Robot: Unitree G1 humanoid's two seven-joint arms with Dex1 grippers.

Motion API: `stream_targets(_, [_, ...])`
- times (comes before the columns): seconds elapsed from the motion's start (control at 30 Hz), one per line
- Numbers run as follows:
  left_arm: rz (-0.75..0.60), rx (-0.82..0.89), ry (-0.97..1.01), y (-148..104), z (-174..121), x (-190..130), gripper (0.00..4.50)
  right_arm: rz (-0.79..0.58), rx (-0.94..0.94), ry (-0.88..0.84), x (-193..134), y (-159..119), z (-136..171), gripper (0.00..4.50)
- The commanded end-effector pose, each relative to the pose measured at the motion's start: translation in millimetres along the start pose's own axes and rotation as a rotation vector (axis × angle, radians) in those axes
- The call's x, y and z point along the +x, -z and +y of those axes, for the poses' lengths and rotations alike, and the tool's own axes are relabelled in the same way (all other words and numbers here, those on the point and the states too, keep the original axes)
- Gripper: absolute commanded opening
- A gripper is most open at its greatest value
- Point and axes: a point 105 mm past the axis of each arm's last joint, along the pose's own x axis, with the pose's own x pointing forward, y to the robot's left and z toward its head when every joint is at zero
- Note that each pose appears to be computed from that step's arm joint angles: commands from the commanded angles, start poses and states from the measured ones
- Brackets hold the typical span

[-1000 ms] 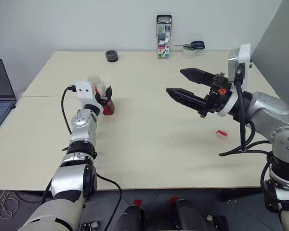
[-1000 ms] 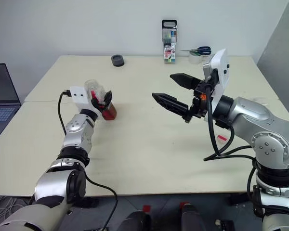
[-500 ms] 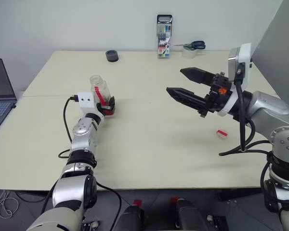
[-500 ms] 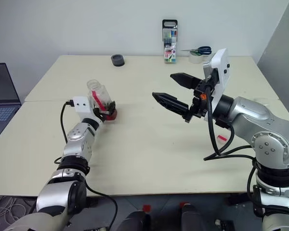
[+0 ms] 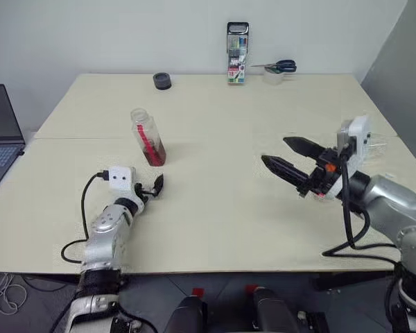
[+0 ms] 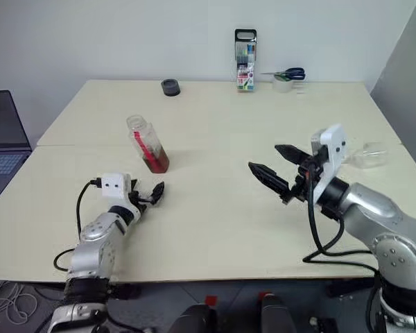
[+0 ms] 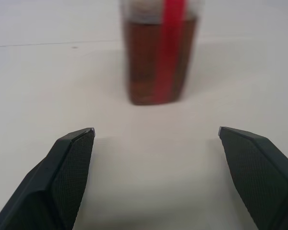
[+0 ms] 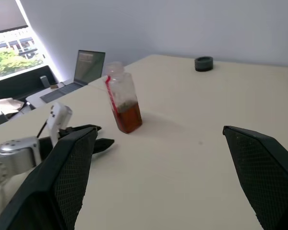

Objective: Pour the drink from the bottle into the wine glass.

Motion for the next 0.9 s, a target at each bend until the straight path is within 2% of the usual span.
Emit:
stream_targets(0.03, [-0.017,0.114,0.295,-26,-43,-10,4.44,-0.050,0.019,0.193,-15,-1,-27,4.50])
stream_targets(0.17, [0.008,0.144,0.542,-37,-74,-22,4.44,-0.051,0.114,0.379,-29,11,-56,4.50])
stream_targets(0.27, [-0.032,0.152,0.756,-62,-103,-28,4.44,-0.146,0.331,0.544,-41,13,-87,4.50])
stream_targets(0.37, [-0.074,0.157,0.877,-87,-119,-24,4.44,-0.258,0.583,0.693,-48,19,-115,4.50])
stream_targets(0.5, [-0.099,0.165,0.986,-109,-130,-24,4.44,-0.386,0.834,0.751,-45,20,-136,4.50])
stream_targets(0.57, [-0.104,0.182,1.013,-116,-133,-23,4.44,-0.507,1.020,0.782,-47,19,-152,4.50])
stream_targets(0.7, [-0.100,0.212,0.999,-117,-126,-18,4.44,-0.524,1.085,0.797,-38,23,-163,4.50])
stream_targets(0.9, [-0.085,0.233,1.079,-120,-139,-26,4.44,-0.439,1.121,0.834,-23,51,-175,4.50])
